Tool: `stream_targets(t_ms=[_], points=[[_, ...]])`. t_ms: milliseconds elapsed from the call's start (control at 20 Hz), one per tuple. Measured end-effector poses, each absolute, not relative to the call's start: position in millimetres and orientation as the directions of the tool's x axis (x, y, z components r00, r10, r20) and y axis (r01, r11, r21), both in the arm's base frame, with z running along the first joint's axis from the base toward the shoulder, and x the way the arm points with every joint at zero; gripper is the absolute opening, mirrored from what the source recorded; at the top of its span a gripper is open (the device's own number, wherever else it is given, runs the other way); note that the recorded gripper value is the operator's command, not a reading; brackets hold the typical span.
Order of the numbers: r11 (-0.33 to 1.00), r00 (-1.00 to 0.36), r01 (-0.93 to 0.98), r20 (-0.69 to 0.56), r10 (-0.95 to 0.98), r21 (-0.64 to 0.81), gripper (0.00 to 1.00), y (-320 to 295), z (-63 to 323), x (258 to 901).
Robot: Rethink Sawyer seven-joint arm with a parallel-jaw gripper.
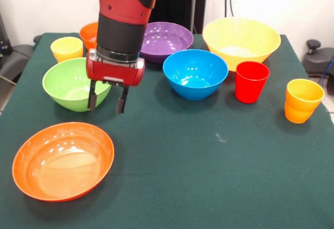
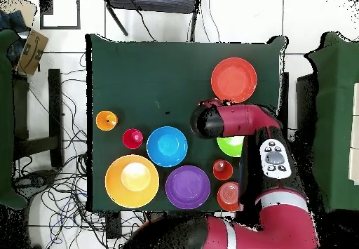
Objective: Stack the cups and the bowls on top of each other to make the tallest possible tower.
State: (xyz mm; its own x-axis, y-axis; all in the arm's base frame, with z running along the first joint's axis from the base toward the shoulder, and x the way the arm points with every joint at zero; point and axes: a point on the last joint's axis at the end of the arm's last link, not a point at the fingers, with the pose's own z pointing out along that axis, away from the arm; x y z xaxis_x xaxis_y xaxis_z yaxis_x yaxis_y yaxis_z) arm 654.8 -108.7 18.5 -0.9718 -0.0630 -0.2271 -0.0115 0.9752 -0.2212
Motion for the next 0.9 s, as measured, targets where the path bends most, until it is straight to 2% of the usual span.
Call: stream_targets(t_ms=[450,900], points=[[0.976,-0.971,0.018,-0.237,-0.035,-0.216,1.00,-106.4,50.2,666.5],[0.977,-0.965,0.016,-0.259,-0.041,-0.212,1.00,-101.8,61.6,674.4]])
